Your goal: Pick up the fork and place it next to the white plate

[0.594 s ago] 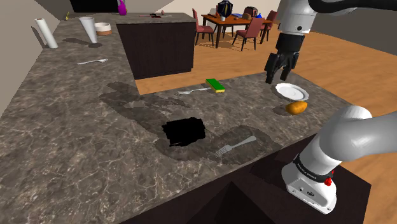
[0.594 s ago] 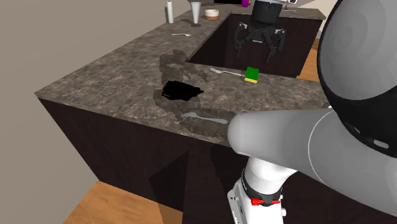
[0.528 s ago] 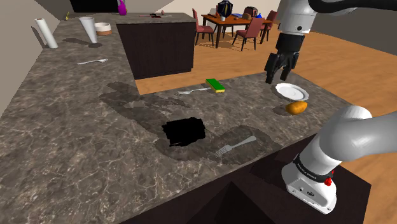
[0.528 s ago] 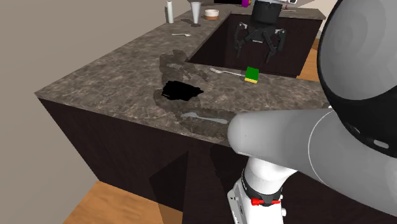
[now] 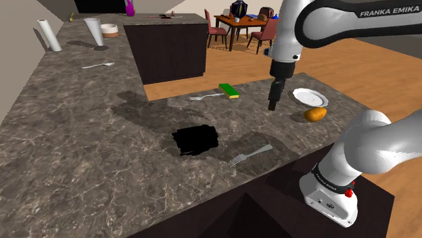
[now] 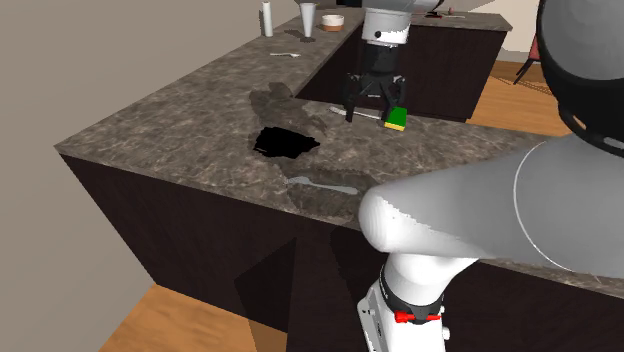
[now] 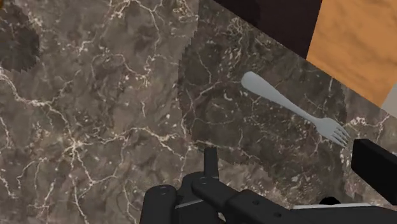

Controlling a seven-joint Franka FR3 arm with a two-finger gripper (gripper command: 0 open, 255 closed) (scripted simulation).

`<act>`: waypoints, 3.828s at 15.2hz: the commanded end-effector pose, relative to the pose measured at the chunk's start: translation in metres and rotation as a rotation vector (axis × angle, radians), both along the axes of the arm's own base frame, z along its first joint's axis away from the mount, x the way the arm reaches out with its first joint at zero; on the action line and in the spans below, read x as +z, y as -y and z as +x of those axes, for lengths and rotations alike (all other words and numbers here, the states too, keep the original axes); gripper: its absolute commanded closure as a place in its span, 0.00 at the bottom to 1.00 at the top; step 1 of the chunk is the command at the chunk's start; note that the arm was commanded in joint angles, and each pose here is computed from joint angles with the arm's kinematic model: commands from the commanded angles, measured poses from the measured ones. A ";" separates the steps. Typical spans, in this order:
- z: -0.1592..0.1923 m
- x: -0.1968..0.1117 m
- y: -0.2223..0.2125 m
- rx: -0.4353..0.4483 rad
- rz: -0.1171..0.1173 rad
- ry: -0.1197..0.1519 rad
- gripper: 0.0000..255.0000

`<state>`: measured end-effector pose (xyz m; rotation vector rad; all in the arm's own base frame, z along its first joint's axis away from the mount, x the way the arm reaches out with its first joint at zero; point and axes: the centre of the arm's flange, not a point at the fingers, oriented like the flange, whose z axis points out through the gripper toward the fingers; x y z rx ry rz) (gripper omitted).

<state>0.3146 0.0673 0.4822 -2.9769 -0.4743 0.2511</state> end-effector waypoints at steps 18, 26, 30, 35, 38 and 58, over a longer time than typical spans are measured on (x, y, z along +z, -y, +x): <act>-0.022 -0.166 -0.114 0.893 0.079 -0.012 0.00; -0.024 -0.174 -0.114 0.893 0.079 -0.012 0.00; -0.024 -0.174 -0.114 0.893 0.079 -0.012 1.00; -0.024 -0.174 -0.114 0.893 0.079 -0.012 1.00; -0.024 -0.174 -0.114 0.893 0.079 -0.012 1.00; -0.028 -0.076 -0.102 0.893 0.079 -0.012 1.00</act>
